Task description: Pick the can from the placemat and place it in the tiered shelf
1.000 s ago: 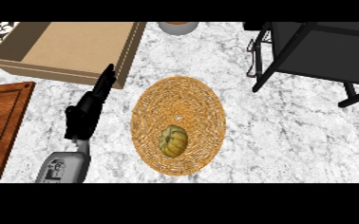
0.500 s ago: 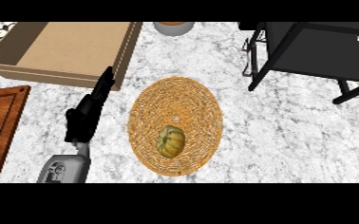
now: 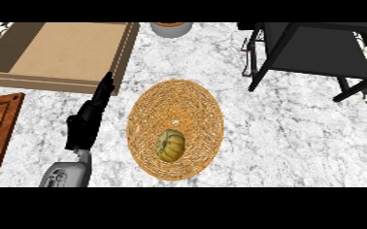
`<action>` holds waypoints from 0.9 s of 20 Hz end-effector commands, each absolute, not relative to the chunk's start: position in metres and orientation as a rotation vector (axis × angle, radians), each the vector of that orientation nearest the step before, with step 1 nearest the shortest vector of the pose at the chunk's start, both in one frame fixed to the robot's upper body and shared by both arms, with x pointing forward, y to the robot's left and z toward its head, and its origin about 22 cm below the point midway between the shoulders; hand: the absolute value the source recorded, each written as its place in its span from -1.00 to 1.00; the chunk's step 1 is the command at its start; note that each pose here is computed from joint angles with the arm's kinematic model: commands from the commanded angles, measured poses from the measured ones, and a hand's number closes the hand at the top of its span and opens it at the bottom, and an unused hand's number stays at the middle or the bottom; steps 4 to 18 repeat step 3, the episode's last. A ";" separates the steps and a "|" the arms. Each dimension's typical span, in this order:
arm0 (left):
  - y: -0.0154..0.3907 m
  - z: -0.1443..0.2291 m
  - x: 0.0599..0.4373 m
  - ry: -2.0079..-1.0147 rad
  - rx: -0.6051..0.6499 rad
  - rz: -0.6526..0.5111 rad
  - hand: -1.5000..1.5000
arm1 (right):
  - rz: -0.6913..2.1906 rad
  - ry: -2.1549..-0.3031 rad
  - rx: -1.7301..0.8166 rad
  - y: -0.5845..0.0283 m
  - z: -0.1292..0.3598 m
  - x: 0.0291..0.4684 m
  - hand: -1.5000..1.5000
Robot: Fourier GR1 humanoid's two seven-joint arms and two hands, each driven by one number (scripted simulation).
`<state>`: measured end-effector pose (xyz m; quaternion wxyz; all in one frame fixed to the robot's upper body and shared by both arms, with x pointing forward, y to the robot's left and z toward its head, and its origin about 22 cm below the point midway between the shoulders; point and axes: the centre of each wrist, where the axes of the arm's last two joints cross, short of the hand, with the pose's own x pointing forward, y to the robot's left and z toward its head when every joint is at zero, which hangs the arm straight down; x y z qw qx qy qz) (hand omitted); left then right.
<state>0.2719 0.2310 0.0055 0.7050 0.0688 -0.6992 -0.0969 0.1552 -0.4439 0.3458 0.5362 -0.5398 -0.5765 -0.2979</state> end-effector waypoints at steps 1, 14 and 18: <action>0.226 0.003 0.269 -1.558 0.164 -0.221 0.00 | -0.673 -1.349 -1.247 -0.466 0.341 0.098 -1.00; 0.241 0.015 0.275 -1.561 0.161 -0.216 0.00 | -0.643 -1.346 -1.233 -0.482 0.339 0.076 -1.00; 0.241 0.015 0.275 -1.561 0.161 -0.216 0.00 | -0.643 -1.346 -1.233 -0.482 0.339 0.076 -1.00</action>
